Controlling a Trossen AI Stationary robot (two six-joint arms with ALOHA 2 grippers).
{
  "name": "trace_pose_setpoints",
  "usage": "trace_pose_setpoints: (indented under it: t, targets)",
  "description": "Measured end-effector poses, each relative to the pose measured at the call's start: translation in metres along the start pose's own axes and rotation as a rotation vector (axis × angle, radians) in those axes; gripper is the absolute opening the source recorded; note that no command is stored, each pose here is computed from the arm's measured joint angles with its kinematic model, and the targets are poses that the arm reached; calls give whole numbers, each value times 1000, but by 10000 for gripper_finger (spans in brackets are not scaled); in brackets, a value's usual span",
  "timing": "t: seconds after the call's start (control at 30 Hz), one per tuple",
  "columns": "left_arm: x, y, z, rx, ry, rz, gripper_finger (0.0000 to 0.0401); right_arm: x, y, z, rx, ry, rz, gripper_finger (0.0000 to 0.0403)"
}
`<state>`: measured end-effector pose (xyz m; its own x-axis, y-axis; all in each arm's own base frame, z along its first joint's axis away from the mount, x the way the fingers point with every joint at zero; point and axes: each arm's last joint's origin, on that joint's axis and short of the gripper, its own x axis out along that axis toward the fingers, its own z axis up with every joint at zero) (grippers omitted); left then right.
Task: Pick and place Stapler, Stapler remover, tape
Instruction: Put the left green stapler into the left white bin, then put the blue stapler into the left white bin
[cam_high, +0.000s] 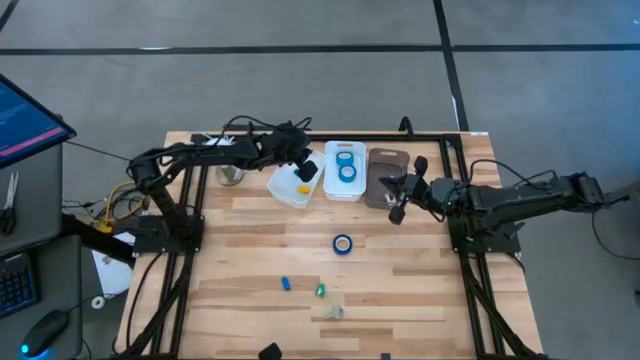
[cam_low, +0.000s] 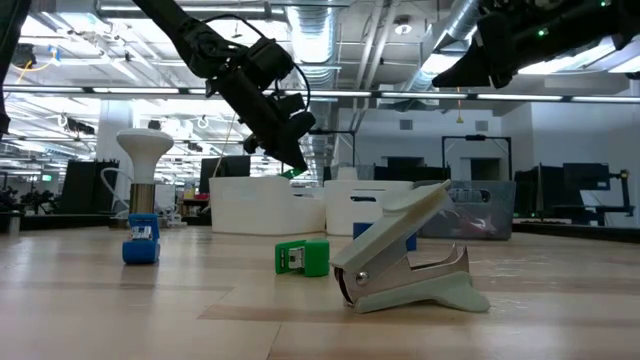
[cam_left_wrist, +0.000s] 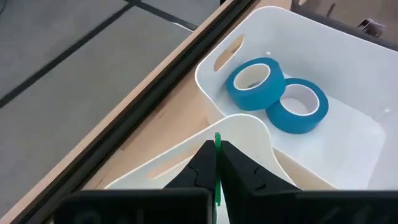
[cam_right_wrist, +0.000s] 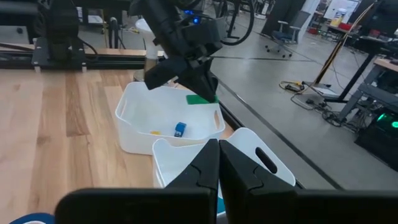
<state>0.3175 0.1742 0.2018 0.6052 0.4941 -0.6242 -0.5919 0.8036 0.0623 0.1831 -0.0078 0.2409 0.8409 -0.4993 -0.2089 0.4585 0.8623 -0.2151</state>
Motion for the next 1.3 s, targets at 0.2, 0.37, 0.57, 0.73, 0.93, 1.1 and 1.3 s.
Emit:
trace_pose_setpoints:
  t: [0.2,0.37,0.57,0.73,0.93,1.1,1.3]
  targets:
    - [0,0,0,16,1,1,22,0,1,0,0,-1,3,0]
    - [0,2,0,12,4,4,56,-1,2,0,-2,-2,10,0]
    - [-1,2,0,97,7,-1,62,-1,2,0,-4,-2,10,0]
    - [-19,-17,1,265,21,-108,8,-1,2,-1,-9,5,11,0]
    - [-60,-56,-10,619,113,-260,2,-1,1,-1,-12,12,8,0]
    - [-106,-86,-17,755,109,-412,2,0,0,-2,-10,14,-1,0]
    - [-161,-119,-19,718,-8,-665,2,1,-2,-2,-7,17,-9,0]
